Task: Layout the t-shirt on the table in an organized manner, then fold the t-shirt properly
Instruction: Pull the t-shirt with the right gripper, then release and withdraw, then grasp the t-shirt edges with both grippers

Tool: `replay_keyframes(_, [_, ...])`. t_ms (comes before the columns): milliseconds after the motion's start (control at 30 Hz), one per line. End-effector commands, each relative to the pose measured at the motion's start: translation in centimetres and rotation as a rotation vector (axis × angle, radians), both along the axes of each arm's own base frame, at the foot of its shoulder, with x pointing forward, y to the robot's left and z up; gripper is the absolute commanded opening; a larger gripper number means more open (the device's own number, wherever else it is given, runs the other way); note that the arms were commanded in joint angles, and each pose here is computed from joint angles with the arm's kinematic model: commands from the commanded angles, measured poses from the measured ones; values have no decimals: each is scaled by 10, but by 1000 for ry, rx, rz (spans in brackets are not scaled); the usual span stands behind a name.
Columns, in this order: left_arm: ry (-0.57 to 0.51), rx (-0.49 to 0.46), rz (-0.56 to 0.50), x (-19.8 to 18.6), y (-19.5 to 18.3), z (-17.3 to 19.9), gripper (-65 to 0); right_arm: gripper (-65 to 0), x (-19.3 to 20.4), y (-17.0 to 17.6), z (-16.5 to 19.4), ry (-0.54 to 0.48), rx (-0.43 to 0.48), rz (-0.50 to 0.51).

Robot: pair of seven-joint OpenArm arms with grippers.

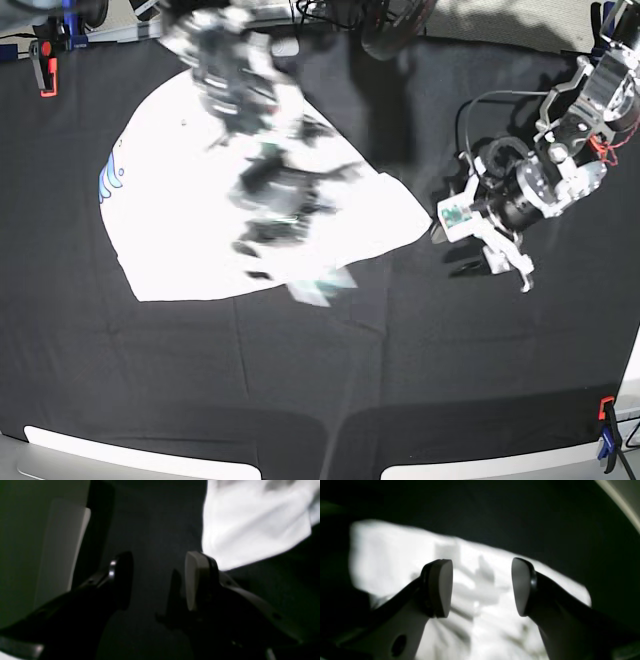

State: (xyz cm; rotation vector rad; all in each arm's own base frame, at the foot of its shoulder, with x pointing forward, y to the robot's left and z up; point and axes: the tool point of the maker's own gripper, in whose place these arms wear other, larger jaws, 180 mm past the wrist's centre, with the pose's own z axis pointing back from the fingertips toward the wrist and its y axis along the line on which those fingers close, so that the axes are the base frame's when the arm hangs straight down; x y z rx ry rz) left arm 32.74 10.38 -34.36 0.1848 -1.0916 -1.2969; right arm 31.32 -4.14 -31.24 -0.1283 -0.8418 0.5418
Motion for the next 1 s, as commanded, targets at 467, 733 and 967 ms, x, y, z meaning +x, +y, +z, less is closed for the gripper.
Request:
replay_keyframes(467, [-100, 208, -156, -46, -44, -40, -432, -294, -68, -205, -2, 59, -121, -418])
replay_keyframes(733, [-82, 225, -168, -48, -44, -45, -418, -294, -87, -244, 6, 57, -33, -486])
replay_keyframes(967, [-70, 236, -140, -46, -57, -47, -418, -294, -91, -251, 12, 42, 22, -486])
